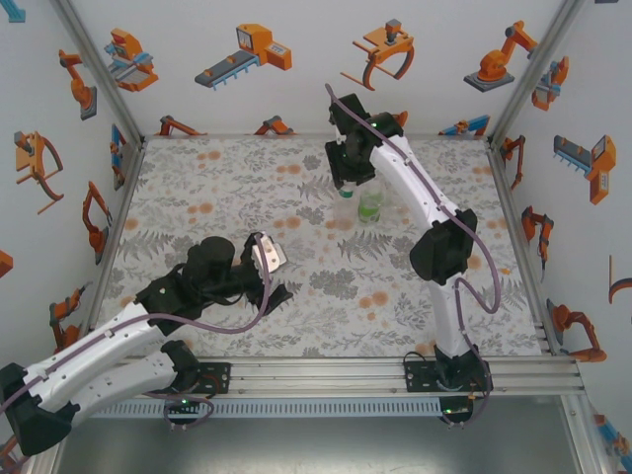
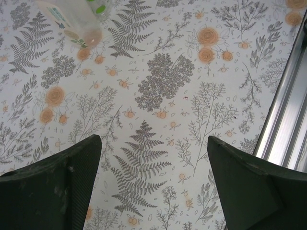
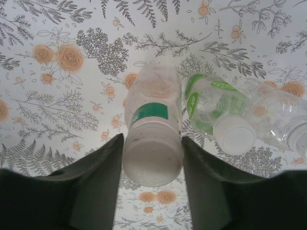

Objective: Screw on the bottle caps

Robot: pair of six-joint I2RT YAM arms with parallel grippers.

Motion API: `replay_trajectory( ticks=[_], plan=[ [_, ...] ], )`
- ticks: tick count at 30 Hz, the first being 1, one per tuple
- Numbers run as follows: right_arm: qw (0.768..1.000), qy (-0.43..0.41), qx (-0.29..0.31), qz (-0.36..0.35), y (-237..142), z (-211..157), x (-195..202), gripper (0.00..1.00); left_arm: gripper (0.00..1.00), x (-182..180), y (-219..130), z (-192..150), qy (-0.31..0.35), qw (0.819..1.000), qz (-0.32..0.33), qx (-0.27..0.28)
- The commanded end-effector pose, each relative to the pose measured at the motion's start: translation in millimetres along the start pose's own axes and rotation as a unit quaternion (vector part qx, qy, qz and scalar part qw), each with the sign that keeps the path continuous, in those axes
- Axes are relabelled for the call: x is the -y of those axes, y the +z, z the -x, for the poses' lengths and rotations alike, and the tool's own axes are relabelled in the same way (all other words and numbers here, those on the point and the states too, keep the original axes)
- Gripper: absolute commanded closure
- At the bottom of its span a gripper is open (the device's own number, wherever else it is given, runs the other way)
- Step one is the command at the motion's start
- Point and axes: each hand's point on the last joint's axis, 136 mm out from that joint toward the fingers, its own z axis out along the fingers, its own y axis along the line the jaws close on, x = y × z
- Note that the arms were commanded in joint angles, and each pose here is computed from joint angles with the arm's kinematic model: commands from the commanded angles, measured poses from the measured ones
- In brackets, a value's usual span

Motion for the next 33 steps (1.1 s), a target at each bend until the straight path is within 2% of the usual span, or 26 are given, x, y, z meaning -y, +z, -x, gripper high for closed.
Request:
replay_trajectory(
  ticks=[1,11,12,13,14,18,20,27,33],
  plan=[
    [1.000,-0.007,0.001,-0.014,-2.1,2.8,5.8,0.43,0.16,-2.2,-0.7,4.0,-0.006,1.000,0.009,0.015],
    [0.998,-0.013,0.058,0.000,-57.6,23.5,4.6,0.31,0.14,-13.9,14.4,7.0,-0.002,0.999,0.033,0.019],
    [0.998,-0.014,0.063,-0.001,-64.2,23.9,5.5,0.27,0.13,-17.3,16.8,8.2,-0.001,0.999,0.041,0.021],
    [0.998,-0.014,0.068,-0.003,-71.8,23.5,7.1,0.07,0.13,-22.3,20.0,8.8,-0.001,0.998,0.052,0.020],
    [0.997,-0.014,0.073,-0.008,-80.3,22.6,10.0,0.01,0.13,-28.1,23.1,8.1,-0.003,0.998,0.065,0.017],
    [0.995,-0.020,0.087,-0.042,-109.4,11.6,26.6,0.01,0.11,-60.1,30.8,4.3,-0.021,0.990,0.141,-0.002],
    [0.993,-0.031,0.097,-0.067,-126.0,3.5,37.9,0.01,0.02,-77.6,32.6,-0.2,-0.034,0.983,0.180,-0.013],
    [0.985,-0.062,0.103,-0.125,-142.7,-35.1,69.2,0.01,0.03,-126.1,23.8,-25.8,-0.086,0.956,0.277,-0.034],
    [0.976,-0.042,0.126,-0.171,-135.9,-73.3,109.3,0.01,0.03,-165.1,-1.1,-48.3,-0.132,0.927,0.349,-0.029]
  ],
)
